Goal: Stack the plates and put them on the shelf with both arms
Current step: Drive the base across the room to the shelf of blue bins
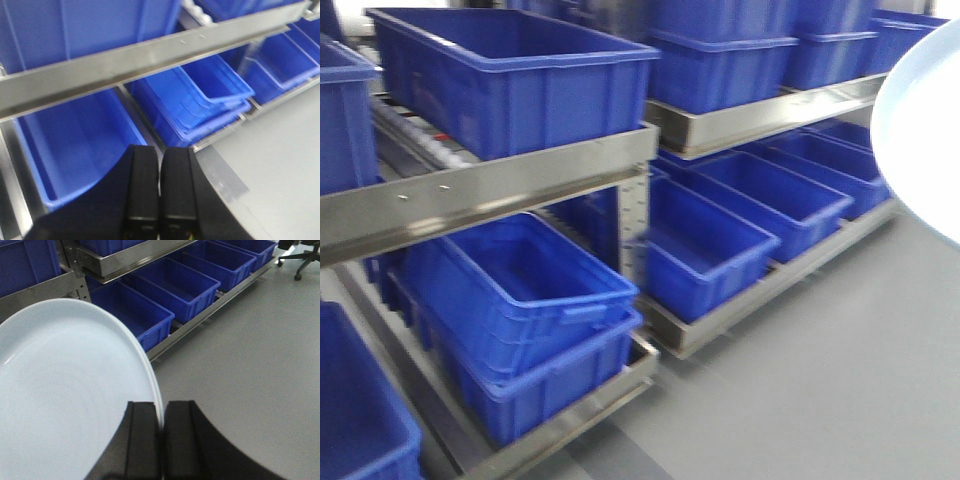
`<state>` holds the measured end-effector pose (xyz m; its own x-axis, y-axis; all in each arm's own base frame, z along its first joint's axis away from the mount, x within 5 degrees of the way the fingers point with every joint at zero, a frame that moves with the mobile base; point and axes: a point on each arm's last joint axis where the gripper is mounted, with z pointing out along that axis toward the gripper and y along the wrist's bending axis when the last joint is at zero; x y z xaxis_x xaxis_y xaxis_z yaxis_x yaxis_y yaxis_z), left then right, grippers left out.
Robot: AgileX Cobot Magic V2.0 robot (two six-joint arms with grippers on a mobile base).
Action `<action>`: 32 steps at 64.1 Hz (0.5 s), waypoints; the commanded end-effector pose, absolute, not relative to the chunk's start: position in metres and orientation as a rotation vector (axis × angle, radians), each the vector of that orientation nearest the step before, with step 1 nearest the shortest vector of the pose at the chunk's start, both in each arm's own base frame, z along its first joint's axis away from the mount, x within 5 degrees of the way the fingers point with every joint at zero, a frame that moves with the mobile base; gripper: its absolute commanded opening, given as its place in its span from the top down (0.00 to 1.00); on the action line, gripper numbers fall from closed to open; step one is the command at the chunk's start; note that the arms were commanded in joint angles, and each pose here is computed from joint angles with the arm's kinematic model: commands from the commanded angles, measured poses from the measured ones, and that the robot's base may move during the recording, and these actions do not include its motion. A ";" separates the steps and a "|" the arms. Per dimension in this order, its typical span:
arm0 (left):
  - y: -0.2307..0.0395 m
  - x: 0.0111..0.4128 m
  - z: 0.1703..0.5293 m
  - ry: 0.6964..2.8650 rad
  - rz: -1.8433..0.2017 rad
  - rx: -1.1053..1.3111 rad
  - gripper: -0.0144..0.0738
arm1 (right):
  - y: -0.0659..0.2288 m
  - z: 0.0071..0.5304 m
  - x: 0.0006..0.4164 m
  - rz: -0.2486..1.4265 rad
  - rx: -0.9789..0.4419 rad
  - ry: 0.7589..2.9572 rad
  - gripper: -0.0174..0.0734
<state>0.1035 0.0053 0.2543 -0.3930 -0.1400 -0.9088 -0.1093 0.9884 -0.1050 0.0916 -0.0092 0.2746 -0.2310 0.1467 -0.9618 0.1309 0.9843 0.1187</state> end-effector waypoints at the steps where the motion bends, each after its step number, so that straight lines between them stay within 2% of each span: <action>1: 0.004 0.108 0.270 1.878 -0.060 -0.172 0.74 | -0.009 0.293 0.094 0.014 0.181 1.696 0.75; 32: 0.004 0.108 0.270 1.878 -0.060 -0.172 0.74 | -0.009 0.293 0.094 0.014 0.181 1.696 0.75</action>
